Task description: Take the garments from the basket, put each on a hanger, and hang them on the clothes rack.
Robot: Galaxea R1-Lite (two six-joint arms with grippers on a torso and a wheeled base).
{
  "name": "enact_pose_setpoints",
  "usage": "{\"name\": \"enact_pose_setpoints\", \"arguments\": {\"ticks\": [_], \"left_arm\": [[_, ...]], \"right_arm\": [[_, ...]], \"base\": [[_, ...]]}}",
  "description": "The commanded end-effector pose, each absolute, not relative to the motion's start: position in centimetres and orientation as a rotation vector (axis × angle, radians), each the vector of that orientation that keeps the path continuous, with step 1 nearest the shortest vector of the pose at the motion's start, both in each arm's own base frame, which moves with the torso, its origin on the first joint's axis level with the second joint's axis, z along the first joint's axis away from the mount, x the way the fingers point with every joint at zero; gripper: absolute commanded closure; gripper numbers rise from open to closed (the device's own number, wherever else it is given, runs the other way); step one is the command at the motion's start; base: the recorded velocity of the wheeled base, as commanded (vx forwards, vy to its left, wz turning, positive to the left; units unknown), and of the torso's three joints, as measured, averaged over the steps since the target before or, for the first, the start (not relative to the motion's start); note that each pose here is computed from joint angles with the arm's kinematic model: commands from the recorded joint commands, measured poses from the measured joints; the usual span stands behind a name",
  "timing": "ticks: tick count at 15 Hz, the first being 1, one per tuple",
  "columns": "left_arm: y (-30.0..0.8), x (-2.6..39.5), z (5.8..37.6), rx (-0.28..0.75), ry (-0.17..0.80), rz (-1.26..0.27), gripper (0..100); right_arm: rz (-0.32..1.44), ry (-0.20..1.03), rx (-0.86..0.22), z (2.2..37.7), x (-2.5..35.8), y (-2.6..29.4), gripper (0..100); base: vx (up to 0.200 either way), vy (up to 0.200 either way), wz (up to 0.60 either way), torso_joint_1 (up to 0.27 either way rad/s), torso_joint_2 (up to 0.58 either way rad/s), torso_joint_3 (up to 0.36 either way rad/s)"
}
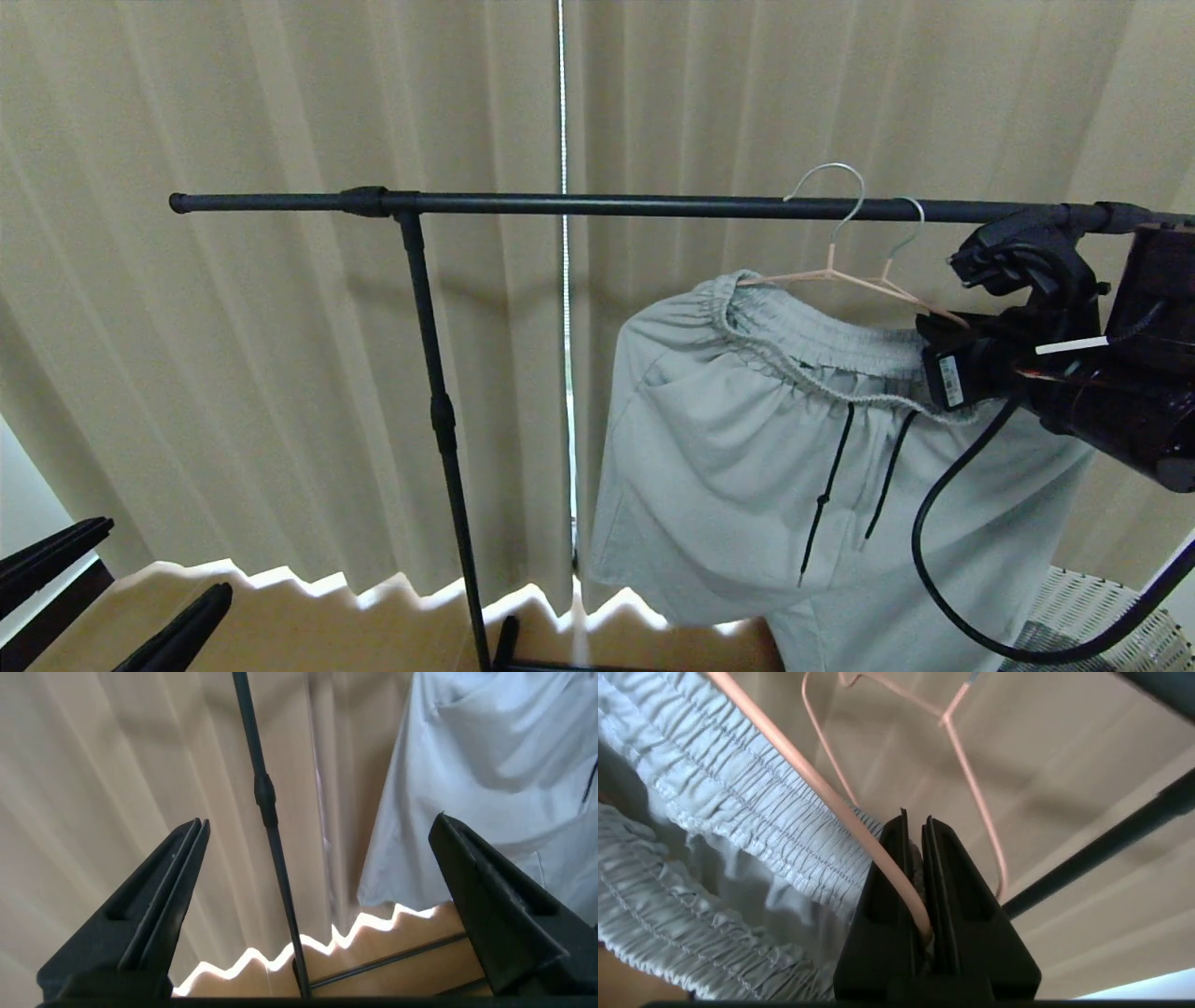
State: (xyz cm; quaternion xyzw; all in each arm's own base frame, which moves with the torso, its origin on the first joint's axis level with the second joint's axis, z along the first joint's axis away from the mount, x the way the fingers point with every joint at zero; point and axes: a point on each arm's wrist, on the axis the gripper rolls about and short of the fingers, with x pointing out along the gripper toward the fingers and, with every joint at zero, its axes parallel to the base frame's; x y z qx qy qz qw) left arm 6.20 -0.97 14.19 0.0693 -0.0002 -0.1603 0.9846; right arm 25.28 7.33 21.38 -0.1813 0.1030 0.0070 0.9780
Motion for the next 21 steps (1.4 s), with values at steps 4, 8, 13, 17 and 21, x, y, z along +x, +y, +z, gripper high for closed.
{"name": "enact_pose_setpoints", "arguments": {"ticks": [4, 8, 13, 17, 21], "left_arm": [[-1.0, 6.3, 14.2, 0.14, 0.003, -0.319, 0], [-1.0, 6.2, 14.2, 0.142, 0.0, -0.32, 0], [-1.0, 6.3, 14.3, 0.144, -0.004, -0.321, 0], [-1.0, 6.3, 14.3, 0.144, -0.002, -0.322, 0], [-1.0, 6.3, 14.2, 0.145, 0.001, -0.322, 0]], "right_arm": [[-0.013, 0.205, -0.367, 21.7, 27.5, 8.0, 100], [-0.104, 0.254, -0.392, 20.5, 30.1, 8.6, 100], [-0.145, 0.33, -0.427, 18.9, 31.0, 8.7, 100], [-0.156, 0.309, -0.363, 19.5, 31.2, 8.8, 100], [-0.167, 0.267, -0.315, 20.7, 31.2, 8.8, 100]], "base": [[0.0, 0.0, 0.0, 0.0, 0.0, 0.0], [0.0, 0.0, 0.0, 0.0, 0.0, 0.0], [0.0, 0.0, 0.0, 0.0, 0.0, 0.0], [0.0, 0.0, 0.0, 0.0, 0.0, 0.0], [0.0, 0.0, 0.0, 0.0, 0.0, 0.0]]}}
